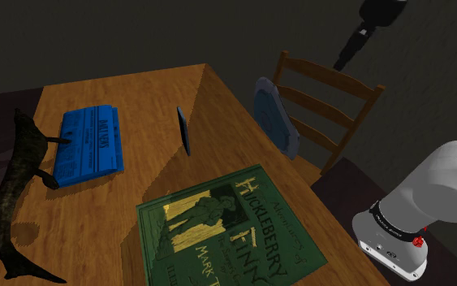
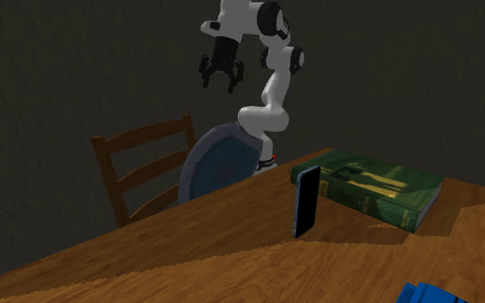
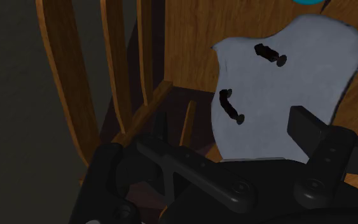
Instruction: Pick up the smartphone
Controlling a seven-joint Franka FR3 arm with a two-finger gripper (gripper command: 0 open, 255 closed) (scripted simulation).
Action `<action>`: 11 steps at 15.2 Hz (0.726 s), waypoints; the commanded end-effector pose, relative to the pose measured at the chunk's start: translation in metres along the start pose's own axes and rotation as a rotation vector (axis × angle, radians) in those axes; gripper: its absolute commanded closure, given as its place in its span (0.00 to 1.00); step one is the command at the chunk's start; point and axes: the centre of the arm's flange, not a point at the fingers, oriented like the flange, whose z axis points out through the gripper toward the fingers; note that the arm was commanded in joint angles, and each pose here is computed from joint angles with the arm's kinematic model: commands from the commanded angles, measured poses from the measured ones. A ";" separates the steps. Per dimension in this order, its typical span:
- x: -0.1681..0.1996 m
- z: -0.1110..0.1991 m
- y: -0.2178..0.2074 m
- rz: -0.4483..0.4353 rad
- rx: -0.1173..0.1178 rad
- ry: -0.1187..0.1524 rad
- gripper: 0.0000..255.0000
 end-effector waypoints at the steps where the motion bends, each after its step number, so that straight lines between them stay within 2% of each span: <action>1: 0.000 0.000 0.000 0.000 0.000 0.000 0.00; 11: 0.080 0.032 -0.103 0.146 0.031 -0.079 0.00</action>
